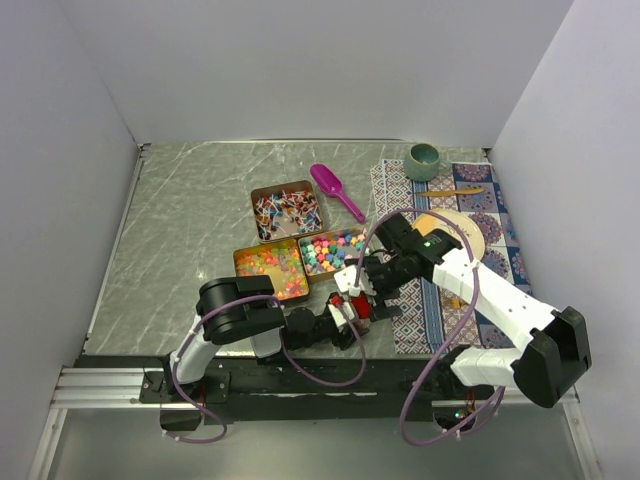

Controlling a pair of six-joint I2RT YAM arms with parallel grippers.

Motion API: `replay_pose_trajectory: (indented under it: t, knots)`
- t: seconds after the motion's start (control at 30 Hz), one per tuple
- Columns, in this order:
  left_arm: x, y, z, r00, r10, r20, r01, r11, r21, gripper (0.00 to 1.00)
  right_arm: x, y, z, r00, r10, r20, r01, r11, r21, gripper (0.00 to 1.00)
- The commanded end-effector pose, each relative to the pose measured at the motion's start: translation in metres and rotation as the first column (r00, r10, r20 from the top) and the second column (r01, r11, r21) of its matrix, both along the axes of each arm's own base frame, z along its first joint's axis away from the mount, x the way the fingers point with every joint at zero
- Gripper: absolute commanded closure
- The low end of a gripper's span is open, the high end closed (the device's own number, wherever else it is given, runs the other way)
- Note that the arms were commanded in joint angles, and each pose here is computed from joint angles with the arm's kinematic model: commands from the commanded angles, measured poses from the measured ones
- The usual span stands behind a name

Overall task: Pack the candies
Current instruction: Screw the bottle lid onto the packing bottle.

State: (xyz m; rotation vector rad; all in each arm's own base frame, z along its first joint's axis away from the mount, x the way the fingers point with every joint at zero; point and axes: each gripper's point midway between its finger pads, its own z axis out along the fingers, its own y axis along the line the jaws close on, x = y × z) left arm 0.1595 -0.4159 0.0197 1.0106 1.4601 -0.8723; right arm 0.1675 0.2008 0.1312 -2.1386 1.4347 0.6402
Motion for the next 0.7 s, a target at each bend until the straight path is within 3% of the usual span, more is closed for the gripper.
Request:
replay_pose_trajectory:
  t: [0.0, 0.23, 0.27, 0.33, 0.57, 0.67]
  knots:
    - [-0.014, 0.014, -0.029, 0.999, -0.046, -0.003, 0.046, 0.996, 0.072, 0.82, -0.007, 0.008, 0.006, 0.993, 0.111, 0.043, -0.112, 0.993, 0.03, 0.0]
    - [-0.012, 0.015, -0.026, 0.999, -0.036, -0.008, 0.037, 0.998, 0.058, 0.89, -0.021, -0.018, -0.006, 0.997, 0.083, -0.007, -0.083, 0.993, -0.079, 0.0]
    - [-0.013, 0.016, -0.028, 0.999, -0.037, -0.012, 0.038, 0.997, 0.063, 0.96, -0.025, -0.025, -0.011, 0.997, 0.073, -0.016, -0.074, 0.992, -0.102, 0.0]
    - [-0.014, 0.016, -0.029, 0.998, -0.036, -0.042, 0.039, 0.998, 0.058, 0.99, -0.03, -0.033, -0.007, 0.999, 0.053, 0.009, -0.051, 0.994, -0.1, 0.0]
    - [-0.015, 0.015, -0.033, 0.997, -0.044, -0.069, 0.049, 0.997, 0.067, 0.99, -0.059, -0.082, -0.021, 1.0, -0.01, 0.014, 0.013, 0.971, -0.24, 0.0]
    - [-0.017, 0.015, -0.034, 0.996, -0.057, -0.075, 0.063, 0.995, 0.074, 0.99, -0.046, -0.085, -0.012, 0.994, -0.063, 0.092, 0.081, 0.975, -0.207, 0.0]
